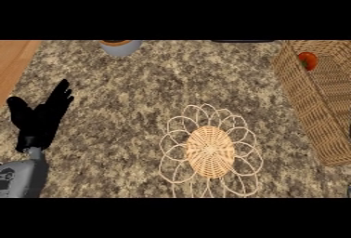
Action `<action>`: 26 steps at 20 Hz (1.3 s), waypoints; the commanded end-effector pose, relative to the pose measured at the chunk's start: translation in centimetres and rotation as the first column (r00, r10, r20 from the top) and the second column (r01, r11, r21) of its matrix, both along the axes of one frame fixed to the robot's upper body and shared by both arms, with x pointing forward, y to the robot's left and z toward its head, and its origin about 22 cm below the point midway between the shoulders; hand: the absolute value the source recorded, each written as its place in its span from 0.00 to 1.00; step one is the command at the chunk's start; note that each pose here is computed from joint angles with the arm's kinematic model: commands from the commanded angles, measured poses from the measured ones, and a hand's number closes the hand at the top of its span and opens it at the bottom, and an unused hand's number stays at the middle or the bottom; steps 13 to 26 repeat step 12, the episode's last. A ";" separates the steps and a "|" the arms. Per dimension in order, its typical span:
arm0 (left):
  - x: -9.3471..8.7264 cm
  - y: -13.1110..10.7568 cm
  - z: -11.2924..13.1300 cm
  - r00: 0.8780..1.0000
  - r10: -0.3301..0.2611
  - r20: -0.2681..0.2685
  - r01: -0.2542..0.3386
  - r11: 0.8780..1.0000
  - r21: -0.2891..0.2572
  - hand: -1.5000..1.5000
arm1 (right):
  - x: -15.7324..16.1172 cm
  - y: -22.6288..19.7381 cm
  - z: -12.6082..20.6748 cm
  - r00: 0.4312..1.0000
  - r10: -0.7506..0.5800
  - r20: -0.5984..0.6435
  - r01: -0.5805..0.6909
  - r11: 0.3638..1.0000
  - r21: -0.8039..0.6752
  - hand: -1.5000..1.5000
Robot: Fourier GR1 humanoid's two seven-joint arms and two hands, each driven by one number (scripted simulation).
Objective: Pick the tomato from the placemat and place it in the basket
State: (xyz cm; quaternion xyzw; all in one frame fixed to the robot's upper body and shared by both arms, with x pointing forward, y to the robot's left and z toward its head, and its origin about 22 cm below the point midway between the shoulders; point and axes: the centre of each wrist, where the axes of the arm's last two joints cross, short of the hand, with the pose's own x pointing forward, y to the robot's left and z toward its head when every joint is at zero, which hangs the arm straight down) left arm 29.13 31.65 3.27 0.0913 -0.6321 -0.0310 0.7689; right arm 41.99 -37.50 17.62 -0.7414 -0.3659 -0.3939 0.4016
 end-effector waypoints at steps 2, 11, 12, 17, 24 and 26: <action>-0.4 0.2 -1.0 0.999 0.039 -0.006 -0.039 0.999 0.004 0.50 | -1.6 2.7 -0.3 0.983 -0.016 0.182 0.006 0.998 0.060 0.00; -1.3 1.0 -0.2 0.998 0.055 -0.024 -0.054 0.998 0.012 0.50 | -7.5 6.7 -4.6 0.989 0.092 0.112 -0.110 0.981 0.161 0.00; -1.6 1.2 -0.8 0.996 0.074 -0.042 -0.074 0.997 0.003 0.50 | -8.3 6.8 -4.6 0.989 0.104 0.105 -0.120 0.980 0.157 0.00; -1.6 1.2 -0.8 0.996 0.074 -0.042 -0.074 0.997 0.003 0.50 | -8.3 6.8 -4.6 0.989 0.104 0.105 -0.120 0.980 0.157 0.00; -1.6 1.2 -0.8 0.996 0.074 -0.042 -0.074 0.997 0.003 0.50 | -8.3 6.8 -4.6 0.989 0.104 0.105 -0.120 0.980 0.157 0.00; -1.6 1.2 -0.8 0.996 0.074 -0.042 -0.074 0.997 0.003 0.50 | -8.3 6.8 -4.6 0.989 0.104 0.105 -0.120 0.980 0.157 0.00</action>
